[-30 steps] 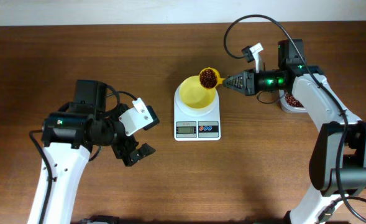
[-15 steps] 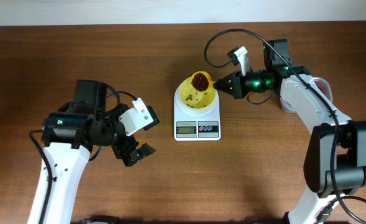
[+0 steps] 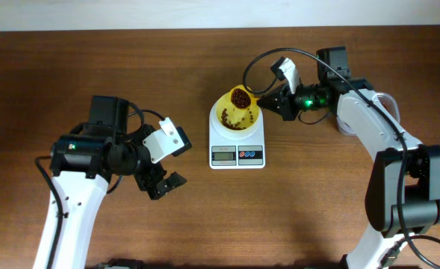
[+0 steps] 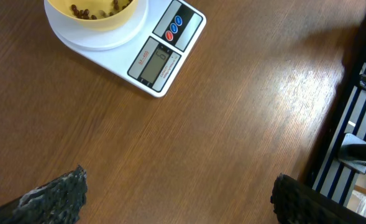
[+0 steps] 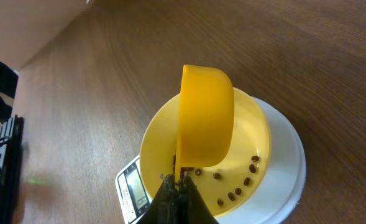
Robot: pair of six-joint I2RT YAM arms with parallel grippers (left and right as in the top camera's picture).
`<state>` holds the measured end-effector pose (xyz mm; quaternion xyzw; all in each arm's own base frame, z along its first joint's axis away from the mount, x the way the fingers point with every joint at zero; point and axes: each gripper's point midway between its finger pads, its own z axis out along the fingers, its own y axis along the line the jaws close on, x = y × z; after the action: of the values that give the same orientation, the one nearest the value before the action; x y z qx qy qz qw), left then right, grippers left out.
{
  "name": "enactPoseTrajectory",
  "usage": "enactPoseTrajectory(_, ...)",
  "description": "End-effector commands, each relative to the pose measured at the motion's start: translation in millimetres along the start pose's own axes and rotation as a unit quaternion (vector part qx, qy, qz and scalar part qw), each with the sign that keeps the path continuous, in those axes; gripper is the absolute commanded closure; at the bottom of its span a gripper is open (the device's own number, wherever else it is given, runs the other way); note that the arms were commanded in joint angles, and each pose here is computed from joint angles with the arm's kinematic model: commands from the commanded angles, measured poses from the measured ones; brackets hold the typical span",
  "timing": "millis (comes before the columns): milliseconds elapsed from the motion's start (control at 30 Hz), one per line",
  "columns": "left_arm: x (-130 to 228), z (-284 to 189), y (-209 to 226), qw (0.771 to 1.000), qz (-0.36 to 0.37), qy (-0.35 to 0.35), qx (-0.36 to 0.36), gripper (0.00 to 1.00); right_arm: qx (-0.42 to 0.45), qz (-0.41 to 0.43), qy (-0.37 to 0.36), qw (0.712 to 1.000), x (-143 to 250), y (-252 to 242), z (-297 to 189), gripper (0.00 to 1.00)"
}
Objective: Scoop item into bowl and weigh 50g on scale
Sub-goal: 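Tilt the scoop with the right gripper to pour beans into bowl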
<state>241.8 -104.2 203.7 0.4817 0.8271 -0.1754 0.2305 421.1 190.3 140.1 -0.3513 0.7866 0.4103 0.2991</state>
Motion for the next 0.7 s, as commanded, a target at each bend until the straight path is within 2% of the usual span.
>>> enactPoseTrajectory(0, -6.2, -3.3, -1.9, 1.0, 0.014, -0.011, 0.001, 0.01, 0.014, -0.005, 0.011, 1.0, 6.8, -6.8, 2.8, 0.96)
enactPoseTrajectory(200, -6.2, -3.3, -1.9, 1.0, 0.014, -0.011, 0.001, 0.01, 0.014, -0.005, 0.011, 1.0, 6.8, -6.9, 2.8, 0.96)
enactPoseTrajectory(300, -6.2, -3.3, -1.9, 1.0, 0.014, -0.011, 0.001, 0.01, 0.012, -0.041, 0.013, 0.999, 8.0, -6.2, 2.8, 0.96)
enactPoseTrajectory(433, -6.2, -3.3, -1.9, 1.0, 0.014, -0.011, 0.001, 0.01, 0.012, -0.041, 0.014, 0.999, 8.6, -6.2, 2.9, 0.96)
enactPoseTrajectory(667, -6.2, -3.3, -1.9, 1.0, 0.014, -0.011, 0.001, 0.01, 0.011, -0.091, 0.026, 0.995, 13.7, -4.7, 8.3, 0.96)
